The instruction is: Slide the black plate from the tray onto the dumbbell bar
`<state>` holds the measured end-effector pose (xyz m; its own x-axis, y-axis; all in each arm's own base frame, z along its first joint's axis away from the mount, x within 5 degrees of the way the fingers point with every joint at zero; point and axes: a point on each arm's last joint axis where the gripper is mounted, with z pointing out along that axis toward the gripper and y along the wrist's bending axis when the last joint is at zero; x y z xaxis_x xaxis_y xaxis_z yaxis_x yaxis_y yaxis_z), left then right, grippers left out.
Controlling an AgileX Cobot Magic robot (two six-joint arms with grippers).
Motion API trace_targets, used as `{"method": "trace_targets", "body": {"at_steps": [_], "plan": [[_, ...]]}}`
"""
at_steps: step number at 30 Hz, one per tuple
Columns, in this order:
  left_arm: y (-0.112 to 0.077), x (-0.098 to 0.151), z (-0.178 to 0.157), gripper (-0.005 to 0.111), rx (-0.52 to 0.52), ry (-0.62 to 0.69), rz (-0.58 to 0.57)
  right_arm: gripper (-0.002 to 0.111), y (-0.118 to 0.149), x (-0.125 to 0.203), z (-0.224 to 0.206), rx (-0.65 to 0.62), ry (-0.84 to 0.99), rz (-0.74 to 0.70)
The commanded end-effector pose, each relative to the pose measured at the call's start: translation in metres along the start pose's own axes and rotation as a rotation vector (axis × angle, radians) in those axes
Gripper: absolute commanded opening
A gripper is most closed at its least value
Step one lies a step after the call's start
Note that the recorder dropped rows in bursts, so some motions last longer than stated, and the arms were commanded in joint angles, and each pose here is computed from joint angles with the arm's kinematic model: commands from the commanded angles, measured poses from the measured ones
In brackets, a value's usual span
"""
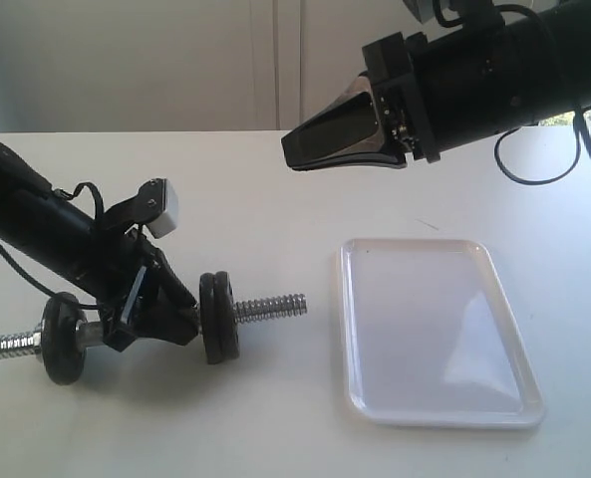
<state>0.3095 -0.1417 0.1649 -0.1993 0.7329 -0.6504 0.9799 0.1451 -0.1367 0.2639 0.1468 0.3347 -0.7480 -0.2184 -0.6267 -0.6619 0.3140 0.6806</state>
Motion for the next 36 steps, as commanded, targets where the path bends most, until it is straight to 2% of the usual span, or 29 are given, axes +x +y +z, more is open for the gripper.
{"method": "trace_targets", "body": {"at_steps": [1, 7, 13, 21, 23, 25, 29, 30, 36], "plan": [[-0.005, -0.009, -0.009, 0.055, -0.009, -0.006, 0.016, 0.000, 0.002, -0.001, -0.004, 0.004, -0.007, -0.017], [-0.009, -0.013, -0.021, 0.055, -0.039, 0.029, 0.044, 0.000, 0.002, 0.000, -0.004, 0.006, -0.004, -0.018], [-0.015, -0.022, -0.043, 0.055, -0.141, 0.062, 0.059, 0.000, 0.001, 0.000, -0.004, 0.011, 0.002, -0.021], [-0.035, -0.046, -0.082, 0.053, -0.265, -0.008, 0.026, 0.000, 0.001, 0.000, -0.004, 0.012, 0.003, -0.033], [-0.045, -0.053, -0.095, 0.047, -0.299, -0.044, -0.009, 0.000, 0.001, 0.000, -0.004, 0.012, 0.003, -0.038], [-0.055, -0.060, -0.109, 0.035, -0.332, -0.084, -0.052, 0.000, 0.001, 0.000, -0.004, 0.012, 0.003, -0.038], [-0.075, -0.070, -0.133, 0.005, -0.383, -0.137, -0.110, 0.000, 0.001, 0.000, -0.004, 0.012, 0.003, -0.038], [-0.082, -0.071, -0.138, 0.000, -0.389, -0.140, -0.120, 0.000, 0.001, 0.000, -0.004, 0.012, 0.003, -0.038], [-0.113, -0.075, -0.166, 0.000, -0.443, -0.180, -0.196, 0.000, 0.001, 0.001, -0.004, 0.016, 0.008, -0.039]]}}
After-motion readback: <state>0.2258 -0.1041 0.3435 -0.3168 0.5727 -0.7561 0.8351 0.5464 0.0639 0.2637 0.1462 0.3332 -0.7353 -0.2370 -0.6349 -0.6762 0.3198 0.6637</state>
